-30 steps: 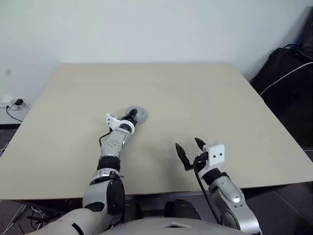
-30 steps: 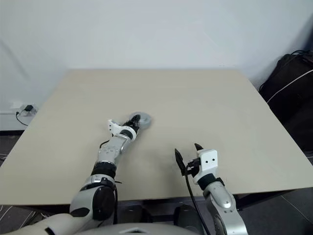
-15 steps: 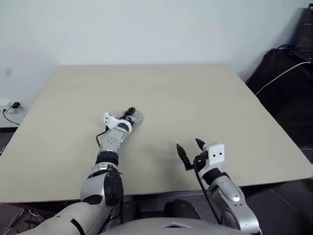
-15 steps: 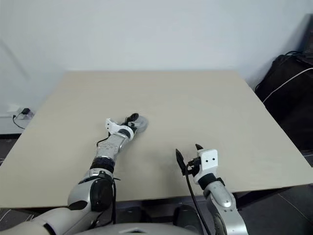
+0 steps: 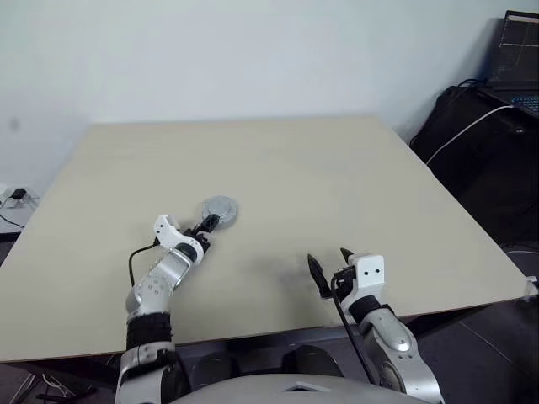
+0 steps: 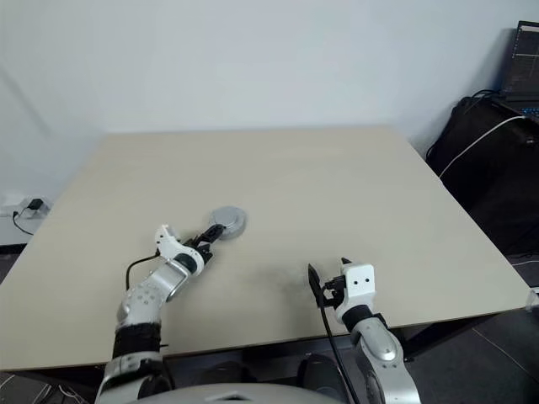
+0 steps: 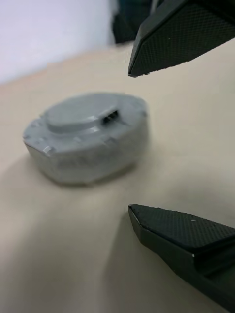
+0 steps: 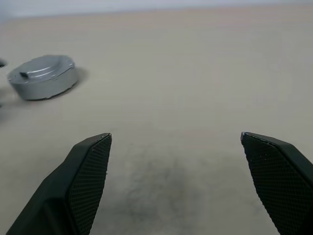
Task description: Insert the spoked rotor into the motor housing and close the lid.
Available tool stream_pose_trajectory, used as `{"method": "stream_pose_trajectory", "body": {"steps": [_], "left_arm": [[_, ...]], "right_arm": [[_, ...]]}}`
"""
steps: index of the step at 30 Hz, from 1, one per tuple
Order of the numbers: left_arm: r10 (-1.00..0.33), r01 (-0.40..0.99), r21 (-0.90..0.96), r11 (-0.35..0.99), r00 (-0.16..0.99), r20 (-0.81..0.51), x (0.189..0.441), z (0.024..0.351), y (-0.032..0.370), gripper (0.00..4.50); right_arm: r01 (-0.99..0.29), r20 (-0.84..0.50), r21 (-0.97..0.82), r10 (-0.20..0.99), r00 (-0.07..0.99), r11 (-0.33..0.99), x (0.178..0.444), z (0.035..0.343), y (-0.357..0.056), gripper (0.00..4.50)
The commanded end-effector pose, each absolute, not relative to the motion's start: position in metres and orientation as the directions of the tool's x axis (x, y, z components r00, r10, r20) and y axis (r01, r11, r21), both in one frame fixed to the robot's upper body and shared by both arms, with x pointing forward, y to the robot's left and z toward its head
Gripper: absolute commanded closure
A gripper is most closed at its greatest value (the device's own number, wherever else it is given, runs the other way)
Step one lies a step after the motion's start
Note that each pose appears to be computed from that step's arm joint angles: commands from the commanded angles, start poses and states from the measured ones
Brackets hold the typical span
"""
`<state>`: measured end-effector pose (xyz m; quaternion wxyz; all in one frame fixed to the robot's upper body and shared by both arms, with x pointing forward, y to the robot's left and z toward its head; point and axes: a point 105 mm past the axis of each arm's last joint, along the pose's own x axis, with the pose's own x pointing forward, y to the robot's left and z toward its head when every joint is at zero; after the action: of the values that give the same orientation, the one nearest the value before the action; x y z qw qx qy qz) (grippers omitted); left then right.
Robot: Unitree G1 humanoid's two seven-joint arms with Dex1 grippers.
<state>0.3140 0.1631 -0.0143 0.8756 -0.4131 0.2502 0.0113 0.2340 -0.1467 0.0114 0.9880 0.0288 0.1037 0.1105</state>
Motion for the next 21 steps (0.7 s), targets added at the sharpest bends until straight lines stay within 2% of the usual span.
{"method": "stream_pose_trajectory", "body": {"steps": [1, 4, 8, 11, 16, 21], "left_arm": [[-0.066, -0.160, -0.445, 0.881, 0.890, -0.452, 0.296, -0.013, 0.179, 0.07], [0.007, -0.091, -0.226, 0.970, 0.937, -0.349, 0.289, 0.000, 0.180, 0.07], [0.047, -0.047, 0.007, 0.999, 0.981, -0.188, 0.281, 0.017, 0.176, 0.07], [-0.011, 0.018, 0.115, 0.993, 0.998, -0.058, 0.275, 0.030, 0.168, 0.07], [-0.061, 0.051, 0.156, 0.986, 0.997, 0.055, 0.270, 0.041, 0.163, 0.07], [-0.064, 0.053, 0.128, 0.990, 0.994, 0.086, 0.266, 0.042, 0.161, 0.07]], "right_arm": [[-0.157, -0.115, 0.038, 0.161, 0.980, 0.987, 0.242, 0.024, -0.159, 0.00], [-0.154, -0.109, 0.020, 0.156, 0.982, 0.988, 0.243, 0.023, -0.161, 0.00], [-0.144, -0.100, -0.016, 0.142, 0.985, 0.989, 0.246, 0.021, -0.165, 0.00], [-0.100, -0.078, -0.032, 0.098, 0.992, 0.994, 0.252, 0.023, -0.171, 0.00], [-0.113, -0.049, -0.041, 0.111, 0.993, 0.993, 0.255, 0.028, -0.166, 0.00], [-0.129, -0.028, -0.050, 0.127, 0.991, 0.990, 0.255, 0.035, -0.162, 0.00]]}}
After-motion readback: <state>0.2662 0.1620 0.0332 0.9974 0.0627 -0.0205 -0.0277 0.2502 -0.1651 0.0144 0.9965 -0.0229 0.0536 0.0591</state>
